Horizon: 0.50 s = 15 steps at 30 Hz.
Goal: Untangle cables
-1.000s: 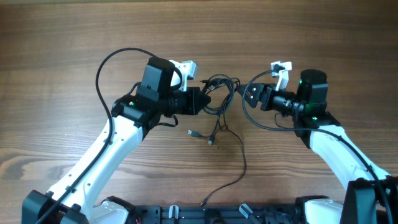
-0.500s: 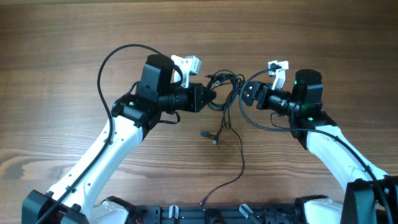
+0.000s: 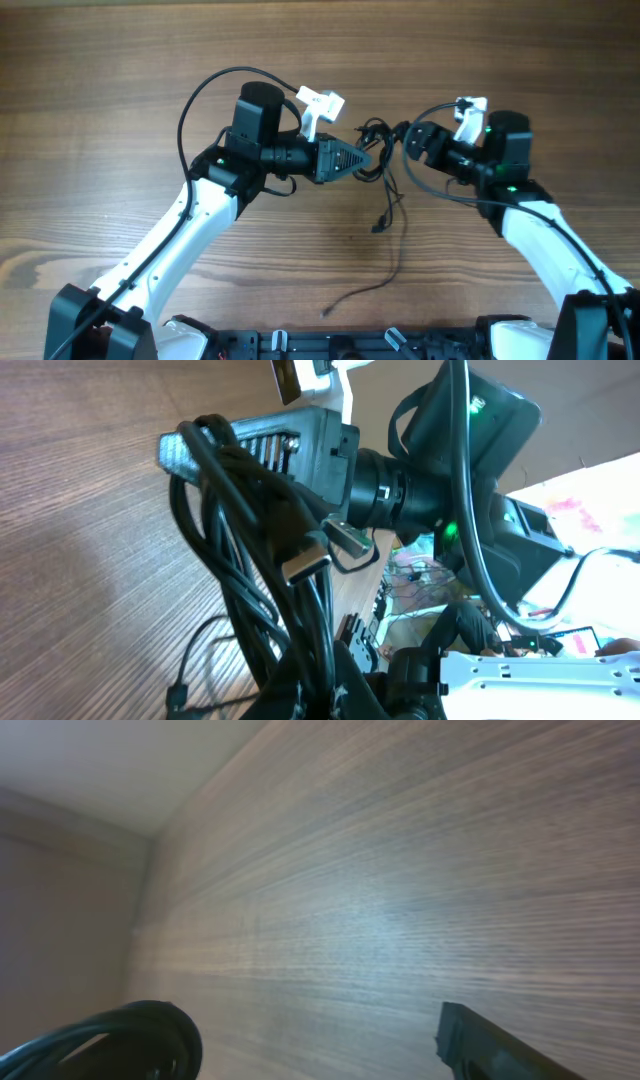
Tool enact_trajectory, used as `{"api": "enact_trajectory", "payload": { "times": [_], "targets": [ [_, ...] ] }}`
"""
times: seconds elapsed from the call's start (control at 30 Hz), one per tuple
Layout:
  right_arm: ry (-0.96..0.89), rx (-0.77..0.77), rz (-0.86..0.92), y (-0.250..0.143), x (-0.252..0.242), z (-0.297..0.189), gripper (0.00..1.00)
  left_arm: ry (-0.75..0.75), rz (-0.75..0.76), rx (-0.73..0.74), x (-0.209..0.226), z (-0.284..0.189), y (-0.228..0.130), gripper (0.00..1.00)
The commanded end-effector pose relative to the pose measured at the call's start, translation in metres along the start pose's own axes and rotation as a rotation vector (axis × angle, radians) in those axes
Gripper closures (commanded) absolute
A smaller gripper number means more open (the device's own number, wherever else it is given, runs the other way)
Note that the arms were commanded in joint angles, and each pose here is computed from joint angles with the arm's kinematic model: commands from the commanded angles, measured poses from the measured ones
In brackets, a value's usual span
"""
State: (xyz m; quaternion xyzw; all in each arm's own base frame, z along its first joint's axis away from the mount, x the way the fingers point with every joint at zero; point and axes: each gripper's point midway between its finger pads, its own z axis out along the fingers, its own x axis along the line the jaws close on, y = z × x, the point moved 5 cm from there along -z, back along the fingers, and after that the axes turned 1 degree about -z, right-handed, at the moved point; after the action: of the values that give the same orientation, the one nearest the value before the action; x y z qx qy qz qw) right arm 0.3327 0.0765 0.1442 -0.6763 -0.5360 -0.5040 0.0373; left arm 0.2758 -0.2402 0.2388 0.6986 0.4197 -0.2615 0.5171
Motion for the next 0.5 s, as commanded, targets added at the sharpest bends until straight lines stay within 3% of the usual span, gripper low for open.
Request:
{"api": "enact_trajectory", "payload": {
  "times": [0.0, 0.13, 0.23, 0.37, 0.47],
  "targets": [
    [-0.269, -0.164, 0.125, 0.031, -0.08, -0.032, 0.17, -0.212, 0.114, 0.062, -0.043, -0.015, -0.006, 0.96],
    [-0.129, -0.093, 0.068, 0.025, -0.063, -0.028, 0.18, -0.127, 0.105, 0.017, -0.033, -0.013, 0.0, 0.96],
    [0.1, 0.004, 0.019, 0.015, -0.033, -0.026, 0.19, -0.064, 0.105, -0.018, -0.026, -0.012, 0.004, 0.96],
    [0.272, 0.08, -0.01, 0.005, -0.009, -0.027, 0.21, -0.067, 0.131, -0.039, -0.028, -0.013, 0.009, 0.96],
    [0.502, 0.122, -0.145, 0.003, 0.019, -0.039, 0.29, -0.053, 0.072, -0.094, -0.023, -0.021, 0.022, 0.96]
  ]
}}
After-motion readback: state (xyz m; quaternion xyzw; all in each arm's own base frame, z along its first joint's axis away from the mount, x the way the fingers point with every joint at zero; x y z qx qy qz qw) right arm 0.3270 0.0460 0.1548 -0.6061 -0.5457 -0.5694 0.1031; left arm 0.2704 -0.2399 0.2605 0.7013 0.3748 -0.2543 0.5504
